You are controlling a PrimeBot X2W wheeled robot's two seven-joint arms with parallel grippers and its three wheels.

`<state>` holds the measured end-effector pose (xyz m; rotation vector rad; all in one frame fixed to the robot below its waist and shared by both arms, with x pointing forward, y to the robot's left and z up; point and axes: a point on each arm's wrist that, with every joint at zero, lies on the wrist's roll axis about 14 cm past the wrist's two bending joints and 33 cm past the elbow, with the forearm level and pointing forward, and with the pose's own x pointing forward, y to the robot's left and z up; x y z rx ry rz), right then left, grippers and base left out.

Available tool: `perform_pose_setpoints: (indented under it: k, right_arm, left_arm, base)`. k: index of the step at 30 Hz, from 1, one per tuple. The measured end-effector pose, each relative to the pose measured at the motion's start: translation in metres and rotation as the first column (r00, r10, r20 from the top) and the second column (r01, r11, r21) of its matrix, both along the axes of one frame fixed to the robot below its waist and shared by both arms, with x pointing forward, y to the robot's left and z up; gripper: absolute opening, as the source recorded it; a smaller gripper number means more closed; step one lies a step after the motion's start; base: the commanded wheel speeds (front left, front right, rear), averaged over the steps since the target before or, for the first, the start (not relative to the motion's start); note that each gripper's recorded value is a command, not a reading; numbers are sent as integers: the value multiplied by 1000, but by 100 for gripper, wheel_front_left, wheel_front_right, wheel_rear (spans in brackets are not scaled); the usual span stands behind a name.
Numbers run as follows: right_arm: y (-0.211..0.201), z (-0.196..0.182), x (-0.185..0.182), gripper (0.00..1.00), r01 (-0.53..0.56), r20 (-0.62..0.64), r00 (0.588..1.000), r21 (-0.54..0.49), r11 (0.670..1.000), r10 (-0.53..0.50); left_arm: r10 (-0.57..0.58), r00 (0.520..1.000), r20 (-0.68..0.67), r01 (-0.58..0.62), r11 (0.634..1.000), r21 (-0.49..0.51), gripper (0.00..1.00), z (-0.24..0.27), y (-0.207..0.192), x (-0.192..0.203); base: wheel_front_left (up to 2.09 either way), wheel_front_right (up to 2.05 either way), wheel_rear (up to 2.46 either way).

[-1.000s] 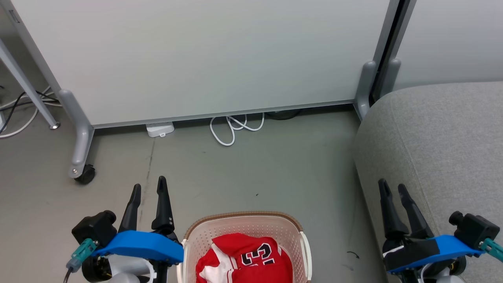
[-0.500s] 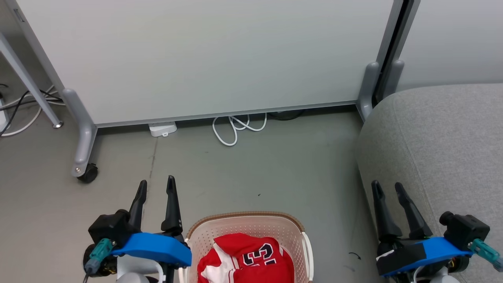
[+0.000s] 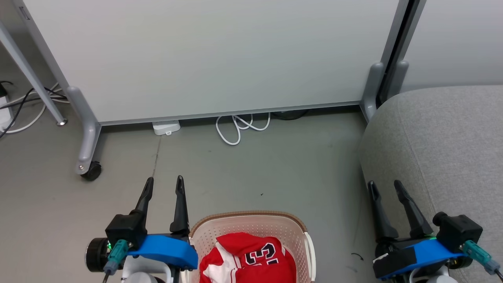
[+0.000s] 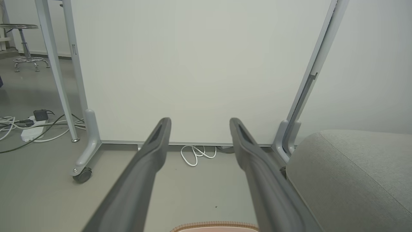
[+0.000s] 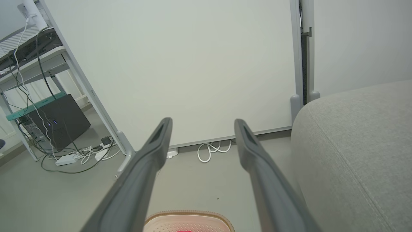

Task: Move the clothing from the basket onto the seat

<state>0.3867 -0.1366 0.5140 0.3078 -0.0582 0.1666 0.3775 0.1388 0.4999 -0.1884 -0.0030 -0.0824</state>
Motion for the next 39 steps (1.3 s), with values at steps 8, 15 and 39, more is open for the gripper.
perform_pose_setpoints:
  k: [8, 15, 39]
  right_arm:
    - [6, 1, 0, 100, -17, 20, 1000, -64, 998, 18]
    - [10, 1, 0, 100, -29, 35, 999, -116, 993, 33]
    - [12, -7, 0, 100, -37, 36, 998, -183, 982, 45]
  left_arm:
    - [-18, 1000, 19, 16, 998, 62, 100, 1, -4, -1]
    - [-40, 999, 34, 37, 994, 105, 100, 1, -8, -2]
    - [-75, 997, 26, 71, 988, 135, 100, -8, -9, -4]
  base:
    - [0, 0, 0]
    - [0, 0, 0]
    - [0, 0, 0]
